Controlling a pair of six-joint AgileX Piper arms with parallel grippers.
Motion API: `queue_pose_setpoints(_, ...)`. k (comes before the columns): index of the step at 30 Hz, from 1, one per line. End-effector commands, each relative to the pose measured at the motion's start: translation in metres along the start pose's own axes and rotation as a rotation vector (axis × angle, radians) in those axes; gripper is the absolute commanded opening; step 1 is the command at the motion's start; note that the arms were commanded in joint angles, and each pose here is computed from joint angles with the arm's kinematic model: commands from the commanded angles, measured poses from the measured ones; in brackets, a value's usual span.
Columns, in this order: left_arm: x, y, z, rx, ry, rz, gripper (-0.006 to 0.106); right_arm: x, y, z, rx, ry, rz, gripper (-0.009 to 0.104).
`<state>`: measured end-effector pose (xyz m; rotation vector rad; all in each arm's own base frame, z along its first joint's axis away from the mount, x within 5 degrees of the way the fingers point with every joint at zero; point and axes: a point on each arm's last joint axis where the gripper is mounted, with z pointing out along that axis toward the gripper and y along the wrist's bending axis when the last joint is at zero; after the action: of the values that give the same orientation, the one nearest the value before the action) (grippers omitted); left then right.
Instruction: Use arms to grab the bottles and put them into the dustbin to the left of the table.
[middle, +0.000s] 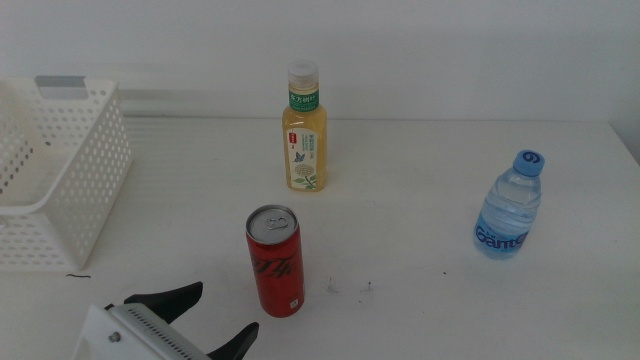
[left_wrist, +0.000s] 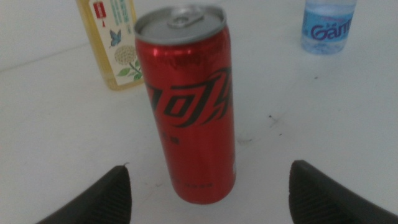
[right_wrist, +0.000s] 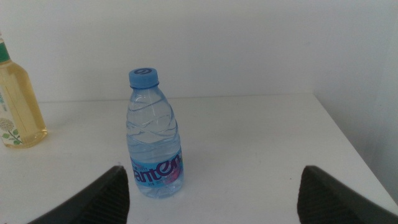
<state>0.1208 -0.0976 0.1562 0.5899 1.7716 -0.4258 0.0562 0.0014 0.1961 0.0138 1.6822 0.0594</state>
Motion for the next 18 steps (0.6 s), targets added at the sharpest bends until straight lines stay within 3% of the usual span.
queue_pose_setpoints(1, 0.001, 0.001, 0.003, -0.017, -0.012, -0.009, 0.083, -0.001, 0.000, 0.000, 0.005, -0.017, -0.008, 0.091)
queue_pose_setpoints(18, 0.019, 0.000, 0.049, -0.057, 0.010, -0.083, 0.083, -0.001, 0.000, 0.000, 0.005, -0.017, -0.008, 0.091)
